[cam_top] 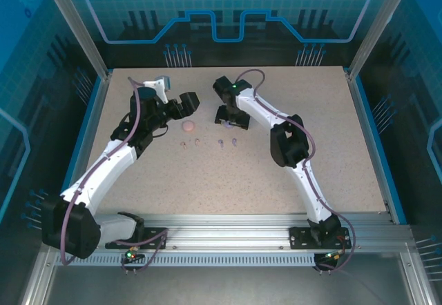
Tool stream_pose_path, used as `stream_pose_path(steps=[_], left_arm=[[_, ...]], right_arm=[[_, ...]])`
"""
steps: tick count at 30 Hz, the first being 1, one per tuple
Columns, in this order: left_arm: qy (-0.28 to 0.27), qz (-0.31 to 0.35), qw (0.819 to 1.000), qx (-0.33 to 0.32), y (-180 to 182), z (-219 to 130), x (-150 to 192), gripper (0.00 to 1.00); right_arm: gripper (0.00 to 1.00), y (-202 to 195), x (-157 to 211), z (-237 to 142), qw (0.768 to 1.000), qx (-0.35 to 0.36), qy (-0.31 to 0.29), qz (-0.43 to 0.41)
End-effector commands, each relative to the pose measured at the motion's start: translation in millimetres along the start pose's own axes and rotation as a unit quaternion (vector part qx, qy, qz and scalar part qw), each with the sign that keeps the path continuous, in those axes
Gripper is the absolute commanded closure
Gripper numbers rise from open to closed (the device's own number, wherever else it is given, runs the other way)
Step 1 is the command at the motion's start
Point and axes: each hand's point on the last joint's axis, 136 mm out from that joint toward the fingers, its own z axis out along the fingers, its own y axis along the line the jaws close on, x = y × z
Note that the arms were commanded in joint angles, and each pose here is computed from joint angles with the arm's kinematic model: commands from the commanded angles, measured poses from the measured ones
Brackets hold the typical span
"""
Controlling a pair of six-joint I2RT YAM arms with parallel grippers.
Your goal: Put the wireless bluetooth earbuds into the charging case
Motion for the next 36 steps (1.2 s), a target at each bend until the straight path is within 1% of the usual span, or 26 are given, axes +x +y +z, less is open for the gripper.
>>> stream_pose_path(steps=[1,11,20,25,28,33,35,36], left_arm=[[-0.017,0.010,1.000,0.010,-8,2,-12,0.01],[-0.012,0.001,1.000,0.022,-8,9,-7,0.01],[-0.003,-0.005,1.000,0.025,-5,13,0,0.01],[-0.002,-0.006,1.000,0.025,-4,13,2,0.01],[-0.001,-0.006,1.000,0.026,-4,12,4,0.01],[0.003,-0.011,1.000,0.029,-4,14,6,0.01],[0.008,-0.012,0.999,0.031,-4,16,9,0.01],[0.010,-0.012,0.999,0.032,-4,16,10,0.01]], right_arm=[[0.19,0,-5,2,0.996,0.023,-0.012,0.081],[0.25,6,-13,23,0.997,0.029,-0.025,0.069],[0.33,11,-15,33,0.999,0.032,-0.029,0.031],[0.44,10,-11,36,0.999,0.035,-0.019,-0.005],[0.46,9,-7,36,0.999,0.037,-0.009,-0.031],[0.45,2,-2,37,0.998,0.043,0.005,-0.051],[0.48,-1,-1,37,0.997,0.045,0.009,-0.055],[0.51,-1,0,37,0.997,0.045,0.011,-0.058]])
